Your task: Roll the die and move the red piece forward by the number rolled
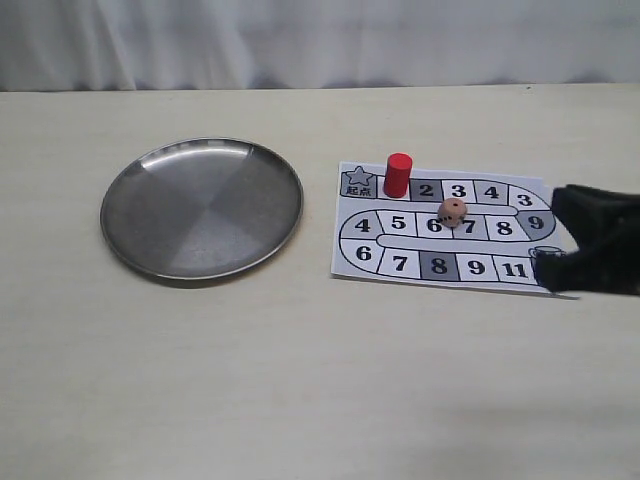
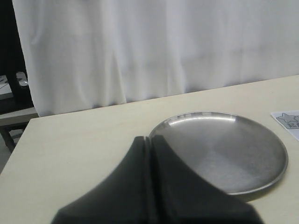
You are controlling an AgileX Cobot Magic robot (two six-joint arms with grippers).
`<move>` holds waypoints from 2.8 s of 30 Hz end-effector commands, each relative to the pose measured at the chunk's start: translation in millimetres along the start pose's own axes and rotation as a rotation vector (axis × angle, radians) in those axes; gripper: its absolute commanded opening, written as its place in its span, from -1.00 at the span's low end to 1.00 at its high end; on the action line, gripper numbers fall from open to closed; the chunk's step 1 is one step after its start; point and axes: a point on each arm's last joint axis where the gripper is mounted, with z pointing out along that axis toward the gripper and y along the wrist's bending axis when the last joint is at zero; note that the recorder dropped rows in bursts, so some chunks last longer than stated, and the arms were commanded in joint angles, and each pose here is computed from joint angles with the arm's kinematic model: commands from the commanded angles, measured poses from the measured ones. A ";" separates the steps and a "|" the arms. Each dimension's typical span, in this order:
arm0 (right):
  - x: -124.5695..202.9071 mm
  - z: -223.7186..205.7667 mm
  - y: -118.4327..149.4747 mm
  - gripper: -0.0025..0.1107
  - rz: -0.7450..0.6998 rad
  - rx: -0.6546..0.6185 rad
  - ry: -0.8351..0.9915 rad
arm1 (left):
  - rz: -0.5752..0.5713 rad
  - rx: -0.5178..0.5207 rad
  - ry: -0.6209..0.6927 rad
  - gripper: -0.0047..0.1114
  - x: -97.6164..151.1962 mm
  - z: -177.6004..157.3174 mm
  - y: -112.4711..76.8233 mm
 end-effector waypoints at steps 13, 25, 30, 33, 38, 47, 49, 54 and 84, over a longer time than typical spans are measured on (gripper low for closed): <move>50.6 -58.3 -2.9 -0.88 0.018 -0.008 -0.226 | -0.001 0.003 -0.008 -0.92 -0.3 0.0 -0.2; 46.2 -67.2 -2.8 -0.88 0.019 -0.012 -0.303 | -0.001 0.003 -0.008 -0.92 -0.3 0.0 -0.2; 49.5 -66.2 -2.8 -0.88 0.019 -0.012 -0.265 | -0.001 0.003 -0.008 -0.92 -0.3 0.0 -0.2; 52.7 -65.4 -2.8 -0.88 0.019 -0.012 -0.229 | -0.001 0.003 -0.008 -0.92 -0.3 0.0 -0.2; 51.8 -74.8 -4.4 -0.88 0.024 0.005 -0.279 | -0.001 0.003 -0.008 -0.92 -0.3 0.0 -0.2; 56.1 -95.8 -19.4 -0.88 0.066 0.251 -0.365 | -0.001 0.003 -0.008 -0.92 -0.3 0.0 -0.2; 57.7 -97.8 -20.6 -0.88 0.071 0.281 -0.365 | -0.001 0.003 -0.008 -0.92 -0.3 0.0 -0.2; 62.3 -99.2 -20.0 -0.88 0.076 0.286 -0.336 | -0.001 0.003 -0.008 -0.92 -0.3 0.0 -0.2; 67.2 -97.6 -19.9 -0.88 0.084 0.284 -0.280 | -0.001 0.003 -0.008 -0.92 -0.3 0.0 -0.2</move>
